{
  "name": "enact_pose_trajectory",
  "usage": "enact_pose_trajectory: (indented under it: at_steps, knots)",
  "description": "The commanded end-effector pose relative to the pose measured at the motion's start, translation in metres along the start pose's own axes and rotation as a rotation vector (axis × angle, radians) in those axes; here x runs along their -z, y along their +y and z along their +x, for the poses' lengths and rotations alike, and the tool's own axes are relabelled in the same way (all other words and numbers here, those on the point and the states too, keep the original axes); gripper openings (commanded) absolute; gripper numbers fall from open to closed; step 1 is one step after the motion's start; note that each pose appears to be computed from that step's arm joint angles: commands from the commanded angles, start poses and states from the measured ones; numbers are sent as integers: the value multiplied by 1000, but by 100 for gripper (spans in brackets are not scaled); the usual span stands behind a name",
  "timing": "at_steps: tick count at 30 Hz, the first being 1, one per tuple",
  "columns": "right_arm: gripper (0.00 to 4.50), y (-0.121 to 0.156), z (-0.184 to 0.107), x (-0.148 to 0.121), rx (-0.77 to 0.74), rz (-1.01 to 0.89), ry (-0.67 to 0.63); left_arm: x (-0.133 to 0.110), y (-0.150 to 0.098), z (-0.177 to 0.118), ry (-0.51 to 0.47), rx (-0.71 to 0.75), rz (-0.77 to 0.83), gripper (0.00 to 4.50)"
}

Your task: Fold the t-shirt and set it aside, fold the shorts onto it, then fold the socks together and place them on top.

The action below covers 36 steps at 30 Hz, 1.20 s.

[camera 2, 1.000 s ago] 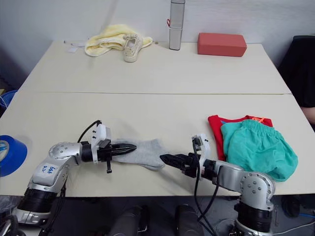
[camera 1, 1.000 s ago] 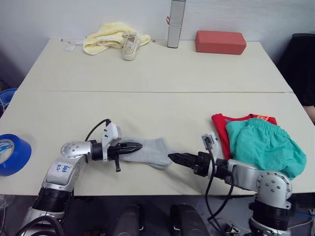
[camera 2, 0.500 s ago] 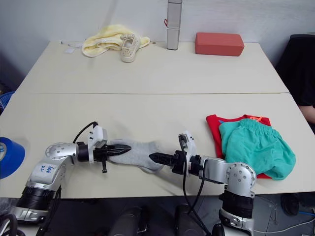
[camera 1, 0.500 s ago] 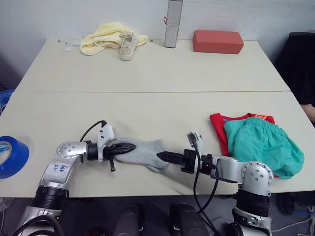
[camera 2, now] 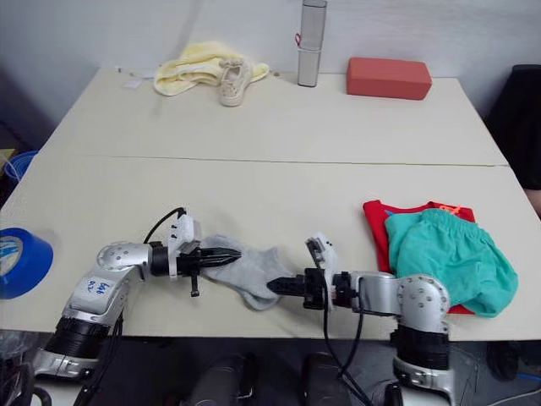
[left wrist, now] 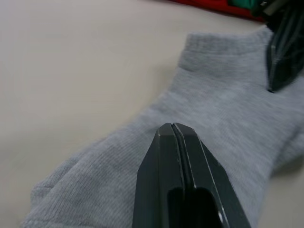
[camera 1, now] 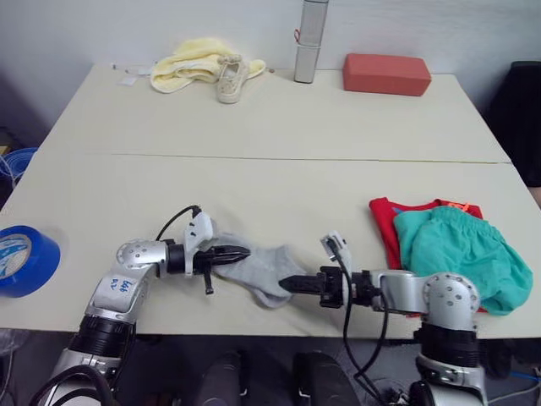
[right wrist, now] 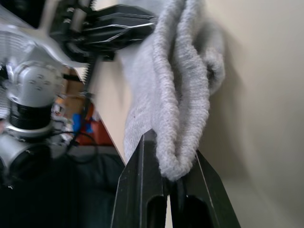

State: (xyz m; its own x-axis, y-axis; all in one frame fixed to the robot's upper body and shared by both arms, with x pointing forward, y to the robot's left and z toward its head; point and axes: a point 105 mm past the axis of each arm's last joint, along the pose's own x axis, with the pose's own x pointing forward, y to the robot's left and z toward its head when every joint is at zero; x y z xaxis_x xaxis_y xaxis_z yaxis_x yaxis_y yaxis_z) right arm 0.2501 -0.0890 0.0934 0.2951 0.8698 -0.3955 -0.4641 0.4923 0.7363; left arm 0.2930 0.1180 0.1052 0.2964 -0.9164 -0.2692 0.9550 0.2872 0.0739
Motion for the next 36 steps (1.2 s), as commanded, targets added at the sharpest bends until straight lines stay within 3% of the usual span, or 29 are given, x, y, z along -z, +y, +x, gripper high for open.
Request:
enact_pose_trajectory:
  at_steps: [1, 10, 14, 18, 22, 26, 32, 36]
  knots:
    - [3, -12, -21, -9, 66, -19, -10, -13, -14, 14, -42, 54, 29, 0]
    - [3, -27, -57, -31, 161, -126, 3, -16, -24, 55, -62, 58, 23, 0]
    - [3, -37, -59, -55, 209, -240, -108, -17, -25, 73, -64, 38, 6, 0]
    - [3, -37, -66, -62, 180, -191, -166, -18, -27, 74, -74, 38, -2, 0]
    - [102, -36, -79, -62, 201, -217, -205, -18, -27, 71, -76, 37, -10, 0]
    - [241, -40, -95, -61, 254, -237, -252, -18, -25, 66, -77, 45, -13, 0]
    - [448, -44, -112, -50, 295, -171, -294, -39, -16, 54, -163, 90, -17, 0]
    - [448, -34, -100, -31, 198, 9, -331, -59, 9, 49, -217, 38, -8, 0]
